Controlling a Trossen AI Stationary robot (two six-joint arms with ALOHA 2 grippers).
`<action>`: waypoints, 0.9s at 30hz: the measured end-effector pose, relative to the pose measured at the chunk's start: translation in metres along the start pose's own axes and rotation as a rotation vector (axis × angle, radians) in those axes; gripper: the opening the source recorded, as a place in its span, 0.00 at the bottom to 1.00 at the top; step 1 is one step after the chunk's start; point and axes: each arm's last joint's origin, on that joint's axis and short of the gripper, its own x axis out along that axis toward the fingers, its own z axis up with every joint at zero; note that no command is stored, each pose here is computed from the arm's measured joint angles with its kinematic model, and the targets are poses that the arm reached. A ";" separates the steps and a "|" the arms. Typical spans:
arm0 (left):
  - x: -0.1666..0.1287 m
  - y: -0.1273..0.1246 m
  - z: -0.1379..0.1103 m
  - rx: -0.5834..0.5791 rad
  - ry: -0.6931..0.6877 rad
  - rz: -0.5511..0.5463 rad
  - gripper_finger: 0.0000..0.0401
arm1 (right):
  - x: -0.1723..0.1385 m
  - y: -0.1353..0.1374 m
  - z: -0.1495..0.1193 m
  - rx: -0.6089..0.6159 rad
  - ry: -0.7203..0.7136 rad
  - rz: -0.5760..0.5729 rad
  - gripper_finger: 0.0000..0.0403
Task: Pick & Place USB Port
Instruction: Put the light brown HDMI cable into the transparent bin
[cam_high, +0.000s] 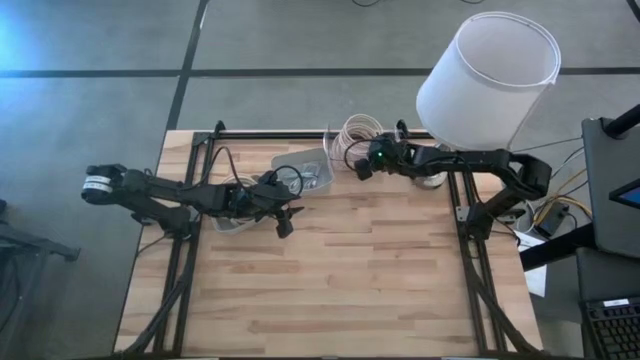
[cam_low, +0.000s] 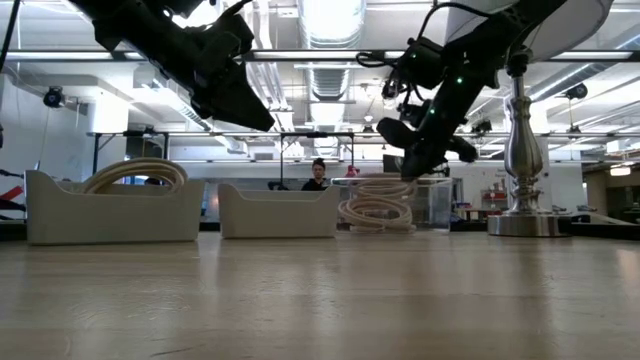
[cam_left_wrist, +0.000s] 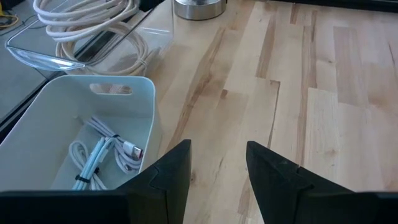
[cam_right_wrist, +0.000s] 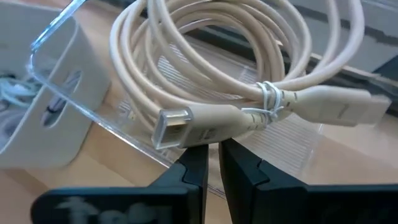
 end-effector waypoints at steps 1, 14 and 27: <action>0.000 0.000 0.000 0.000 0.000 0.000 0.39 | -0.001 0.000 0.001 -0.013 -0.001 0.006 0.09; 0.000 0.000 0.000 -0.003 0.000 0.000 0.40 | -0.084 -0.004 0.024 0.003 -0.218 0.181 0.09; 0.000 0.000 0.002 -0.032 -0.016 -0.008 0.40 | -0.082 0.014 0.008 -0.092 -0.183 0.215 0.09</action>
